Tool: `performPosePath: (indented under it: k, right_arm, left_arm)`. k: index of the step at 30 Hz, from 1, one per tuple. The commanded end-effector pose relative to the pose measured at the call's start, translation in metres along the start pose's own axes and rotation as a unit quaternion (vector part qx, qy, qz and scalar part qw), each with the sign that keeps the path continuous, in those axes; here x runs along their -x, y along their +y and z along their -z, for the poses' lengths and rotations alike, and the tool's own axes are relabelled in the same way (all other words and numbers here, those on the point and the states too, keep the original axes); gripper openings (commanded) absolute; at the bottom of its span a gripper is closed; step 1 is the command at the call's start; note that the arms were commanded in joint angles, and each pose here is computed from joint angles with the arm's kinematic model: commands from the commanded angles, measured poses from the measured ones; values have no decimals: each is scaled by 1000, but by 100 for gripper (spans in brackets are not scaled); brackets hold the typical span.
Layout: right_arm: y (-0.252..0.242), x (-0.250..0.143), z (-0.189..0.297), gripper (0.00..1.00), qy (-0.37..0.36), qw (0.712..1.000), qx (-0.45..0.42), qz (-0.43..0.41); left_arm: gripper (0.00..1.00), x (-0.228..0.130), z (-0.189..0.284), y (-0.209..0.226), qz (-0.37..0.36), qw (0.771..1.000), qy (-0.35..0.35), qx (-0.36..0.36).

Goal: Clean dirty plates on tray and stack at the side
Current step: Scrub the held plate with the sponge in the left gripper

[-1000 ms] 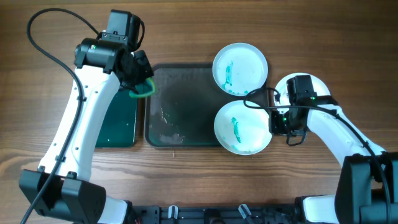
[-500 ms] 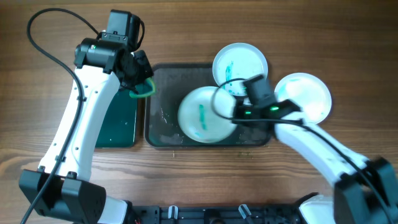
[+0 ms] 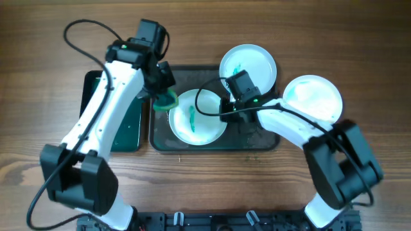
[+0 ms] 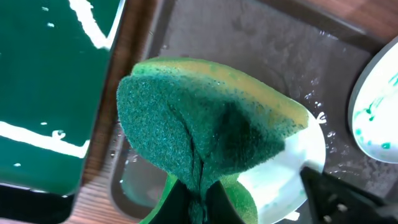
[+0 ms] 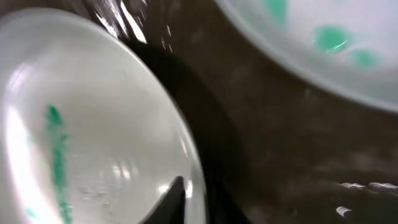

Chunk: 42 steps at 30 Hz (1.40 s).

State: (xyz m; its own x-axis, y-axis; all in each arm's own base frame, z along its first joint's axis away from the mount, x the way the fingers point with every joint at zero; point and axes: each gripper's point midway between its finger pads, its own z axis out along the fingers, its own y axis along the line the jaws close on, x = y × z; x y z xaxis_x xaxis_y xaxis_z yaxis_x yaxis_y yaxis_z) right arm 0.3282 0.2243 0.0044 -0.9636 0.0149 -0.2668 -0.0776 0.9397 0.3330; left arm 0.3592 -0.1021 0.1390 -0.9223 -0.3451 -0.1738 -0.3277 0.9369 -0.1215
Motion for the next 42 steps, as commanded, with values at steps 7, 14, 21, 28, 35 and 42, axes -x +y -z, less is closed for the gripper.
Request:
performPosePath:
  k: [7,14,21,28,35,42]
  right_arm:
    - [10,-1,-4,14,11,1000,22,4]
    - [7,-2,-4,4,12,1000,15,-15]
    - [6,-2,-4,4,14,1000,13,-19]
    - [6,-3,-4,4,15,1000,13,-17]
    - [6,-3,-4,4,15,1000,12,-17]
    - [5,-4,-4,4,17,1000,10,-18]
  left_arm:
    - [4,-13,-29,-16,-9,1000,29,7]
    - [4,-55,-93,-24,-35,998,51,-25]
    - [4,-108,-135,-21,-59,990,127,-13]
    - [4,-159,-127,-75,-241,932,205,-176]
    - [4,-58,-131,63,62,971,-43,227]
    - [4,-88,-145,11,-35,993,93,66]
